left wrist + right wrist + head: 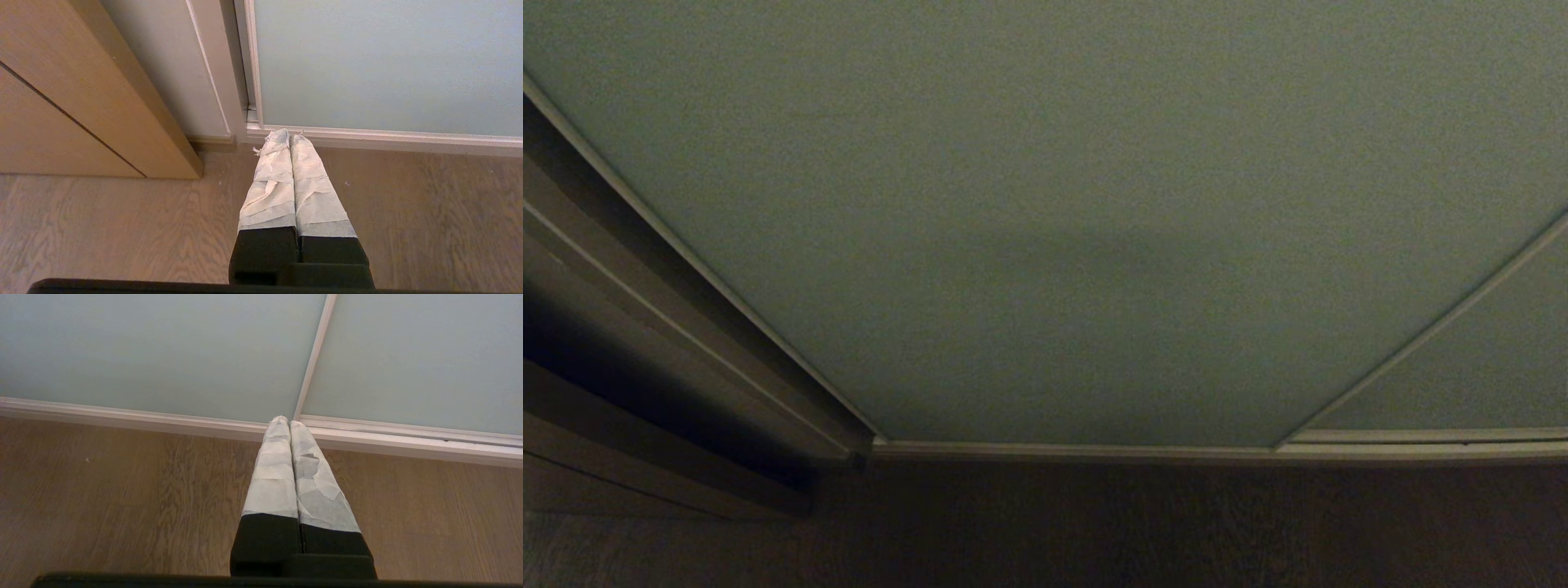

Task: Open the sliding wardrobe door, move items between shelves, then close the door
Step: Close the door

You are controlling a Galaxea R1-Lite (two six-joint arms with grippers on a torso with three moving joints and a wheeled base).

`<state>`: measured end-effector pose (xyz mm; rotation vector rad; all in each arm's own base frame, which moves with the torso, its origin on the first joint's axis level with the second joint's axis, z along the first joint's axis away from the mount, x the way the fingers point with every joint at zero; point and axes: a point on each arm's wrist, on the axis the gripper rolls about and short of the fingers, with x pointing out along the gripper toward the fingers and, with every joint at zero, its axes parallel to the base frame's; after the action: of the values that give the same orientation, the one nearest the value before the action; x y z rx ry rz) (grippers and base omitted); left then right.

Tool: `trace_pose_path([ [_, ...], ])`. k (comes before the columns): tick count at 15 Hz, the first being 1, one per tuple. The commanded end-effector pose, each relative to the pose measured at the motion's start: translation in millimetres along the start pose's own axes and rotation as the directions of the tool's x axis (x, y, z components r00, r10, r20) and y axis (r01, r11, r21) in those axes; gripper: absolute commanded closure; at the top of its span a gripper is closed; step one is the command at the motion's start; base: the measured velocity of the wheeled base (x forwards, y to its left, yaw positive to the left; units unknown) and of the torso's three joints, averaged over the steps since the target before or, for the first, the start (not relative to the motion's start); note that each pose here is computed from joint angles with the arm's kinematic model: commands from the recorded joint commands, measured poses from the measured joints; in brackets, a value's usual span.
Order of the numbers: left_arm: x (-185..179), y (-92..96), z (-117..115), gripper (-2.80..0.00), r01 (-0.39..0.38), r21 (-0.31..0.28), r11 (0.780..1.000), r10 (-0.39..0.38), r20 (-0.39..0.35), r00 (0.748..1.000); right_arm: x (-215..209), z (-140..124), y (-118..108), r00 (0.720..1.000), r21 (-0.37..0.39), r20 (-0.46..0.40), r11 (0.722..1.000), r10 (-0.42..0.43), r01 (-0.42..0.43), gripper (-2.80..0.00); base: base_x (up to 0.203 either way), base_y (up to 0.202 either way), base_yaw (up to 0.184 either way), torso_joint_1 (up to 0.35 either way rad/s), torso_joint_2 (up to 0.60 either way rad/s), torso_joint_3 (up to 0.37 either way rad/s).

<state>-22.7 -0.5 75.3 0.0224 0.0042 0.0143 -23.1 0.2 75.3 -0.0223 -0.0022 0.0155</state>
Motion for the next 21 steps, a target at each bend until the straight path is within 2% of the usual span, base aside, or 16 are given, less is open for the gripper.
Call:
trace_pose_path([
  [1,0,0.1,0,0.0,-0.004,0.003,1.0,0.004,-0.003,1.0,0,0,0,1.0,-0.001,-0.001,1.0,0.0,0.0,0.0,0.0,0.0,0.0,0.0,0.0,0.0],
  [4,0,0.1,0,0.0,-0.004,-0.007,1.0,0.004,0.001,1.0,0,0,0,1.0,-0.001,0.0,1.0,0.001,-0.001,0.0,0.0,0.0,0.0,0.0,0.0,0.0],
  [6,0,0.1,0,0.0,-0.006,0.015,1.0,0.006,-0.001,1.0,0,0,0,1.0,-0.001,-0.001,1.0,0.002,-0.002,0.0,0.0,0.0,0.0,0.0,0.0,0.0],
  [7,-1,0.2,5,0.0,-0.007,0.035,0.999,0.006,0.019,1.0,0,0,0,1.0,-0.001,-0.001,1.0,0.0,0.0,0.0,0.0,0.0,0.0,0.0,0.0,0.0],
  [9,-13,0.9,38,0.0,-0.017,0.048,0.999,0.011,0.137,0.991,0,0,0,1.0,-0.001,0.0,1.0,0.002,-0.002,0.0,0.0,0.0,0.0,0.0,0.0,0.0],
  [11,-34,2.4,82,0.0,-0.056,0.05,0.997,0.039,0.285,0.958,0,0,0,1.0,-0.001,-0.002,1.0,0.001,-0.001,0.0,0.0,0.0,0.0,0.0,0.0,0.0],
  [12,-41,3.6,102,0.0,-0.099,0.053,0.994,0.077,0.33,0.941,0,0,0,1.0,-0.001,-0.001,1.0,0.0,0.0,0.0,0.0,0.0,0.0,0.0,0.0,0.0],
  [15,-32,7.5,158,0.0,-0.224,0.032,0.974,0.2,0.345,0.917,0,0,0,1.0,-0.001,-0.002,1.0,0.0,0.0,0.0,0.0,0.0,0.0,0.0,0.0,0.0],
  [17,-16,10.4,195,0.0,-0.31,-0.012,0.951,0.29,0.388,0.875,0,0,0,1.0,-0.001,-0.002,1.0,0.0,0.0,0.0,0.0,0.0,0.0,0.0,0.0,0.0],
  [18,-5,11.5,211,0.0,-0.336,-0.036,0.941,0.32,0.413,0.852,0,0,0,1.0,-0.001,-0.002,1.0,0.001,-0.001,0.0,0.0,0.0,0.0,0.0,0.0,0.0],
  [20,17,13.6,239,0.0,-0.379,-0.096,0.92,0.377,0.48,0.792,0,0,0,1.0,-0.001,-0.001,1.0,0.001,-0.001,0.0,0.0,0.0,0.0,0.0,0.0,0.0],
  [21,29,14.2,248,0.0,-0.387,-0.115,0.915,0.39,0.498,0.774,0,0,0,1.0,-0.001,0.0,1.0,0.001,-0.001,0.0,0.0,0.0,0.0,0.0,0.0,0.0],
])
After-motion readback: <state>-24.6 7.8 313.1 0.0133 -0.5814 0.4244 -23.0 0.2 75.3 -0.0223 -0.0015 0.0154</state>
